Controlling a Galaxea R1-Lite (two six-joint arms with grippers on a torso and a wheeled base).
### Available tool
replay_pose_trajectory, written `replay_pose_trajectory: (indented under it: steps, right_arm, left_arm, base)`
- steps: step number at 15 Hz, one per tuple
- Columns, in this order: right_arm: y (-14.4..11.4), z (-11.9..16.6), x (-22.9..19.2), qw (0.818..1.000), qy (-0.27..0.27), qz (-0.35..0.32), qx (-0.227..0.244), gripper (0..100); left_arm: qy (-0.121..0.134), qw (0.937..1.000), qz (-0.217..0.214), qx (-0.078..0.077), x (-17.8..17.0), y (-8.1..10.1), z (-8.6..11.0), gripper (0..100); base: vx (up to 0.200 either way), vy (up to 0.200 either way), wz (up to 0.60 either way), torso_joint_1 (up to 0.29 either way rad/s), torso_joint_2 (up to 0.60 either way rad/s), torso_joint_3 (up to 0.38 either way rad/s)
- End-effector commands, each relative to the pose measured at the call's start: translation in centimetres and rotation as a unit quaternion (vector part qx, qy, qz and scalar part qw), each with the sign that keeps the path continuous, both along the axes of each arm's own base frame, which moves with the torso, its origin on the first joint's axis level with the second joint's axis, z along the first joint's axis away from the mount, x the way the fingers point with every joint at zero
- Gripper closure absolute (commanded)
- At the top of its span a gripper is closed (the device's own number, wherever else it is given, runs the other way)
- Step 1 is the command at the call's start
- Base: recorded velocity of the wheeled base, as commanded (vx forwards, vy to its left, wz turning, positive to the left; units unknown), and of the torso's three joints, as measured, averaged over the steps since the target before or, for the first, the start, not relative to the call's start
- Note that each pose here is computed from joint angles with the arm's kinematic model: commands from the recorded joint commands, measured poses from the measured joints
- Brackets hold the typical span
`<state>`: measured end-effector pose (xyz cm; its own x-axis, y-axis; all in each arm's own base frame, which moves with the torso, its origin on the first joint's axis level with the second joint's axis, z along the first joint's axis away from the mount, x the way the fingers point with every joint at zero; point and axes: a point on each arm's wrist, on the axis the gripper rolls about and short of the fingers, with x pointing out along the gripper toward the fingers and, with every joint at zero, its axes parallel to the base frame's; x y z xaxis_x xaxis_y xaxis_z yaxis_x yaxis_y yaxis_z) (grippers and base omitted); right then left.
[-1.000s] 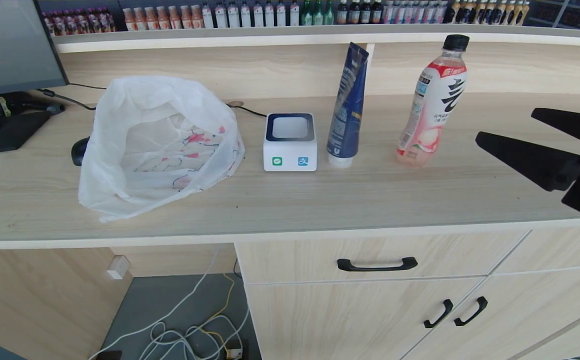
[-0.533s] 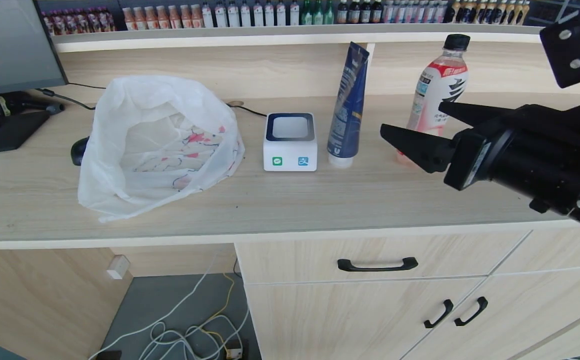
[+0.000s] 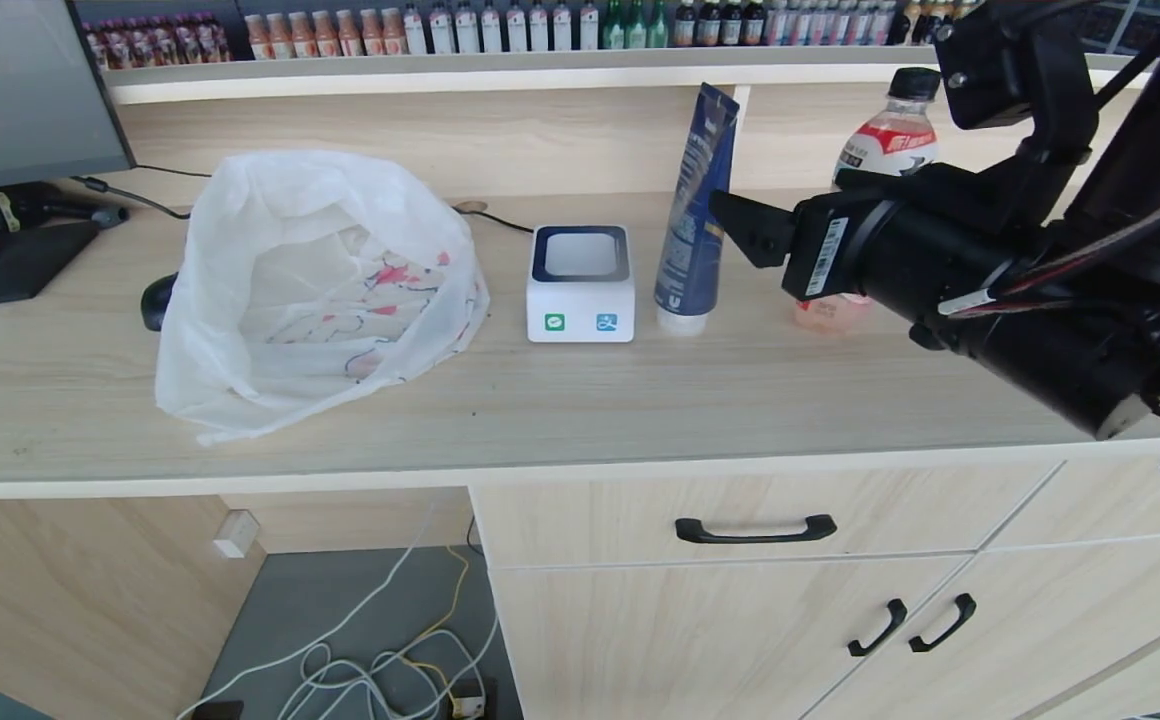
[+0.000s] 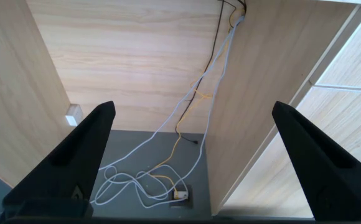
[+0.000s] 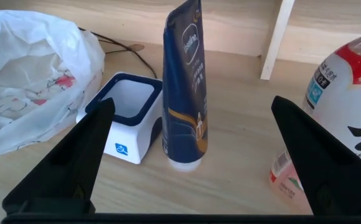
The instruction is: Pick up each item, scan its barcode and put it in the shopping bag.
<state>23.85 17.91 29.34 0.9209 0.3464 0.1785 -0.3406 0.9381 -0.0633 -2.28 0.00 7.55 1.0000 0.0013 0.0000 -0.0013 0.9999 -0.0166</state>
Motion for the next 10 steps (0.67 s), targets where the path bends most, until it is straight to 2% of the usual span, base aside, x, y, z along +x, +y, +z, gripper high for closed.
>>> replay_pose_trajectory:
  steps: [1,4,10]
  right_arm:
    - [1.4,-0.5,1.5,1.000,0.004,0.002,-0.003,0]
    - [2.7,-1.7,2.9,1.000,0.008,-0.013,-0.003,0]
    - [3.8,-1.1,4.7,0.999,-0.002,-0.049,0.016,0]
  left_arm:
    - [0.001,1.0000,0.000,0.000,0.0,0.0,0.0,0]
    - [0.001,1.0000,0.000,0.000,0.0,0.0,0.0,0]
    - [0.001,1.0000,0.000,0.000,0.0,0.0,0.0,0]
  base:
    - [0.000,0.000,0.00,0.000,0.00,0.000]
    - [0.000,0.000,0.00,0.000,0.00,0.000]
    - [0.000,0.000,0.00,0.000,0.00,0.000]
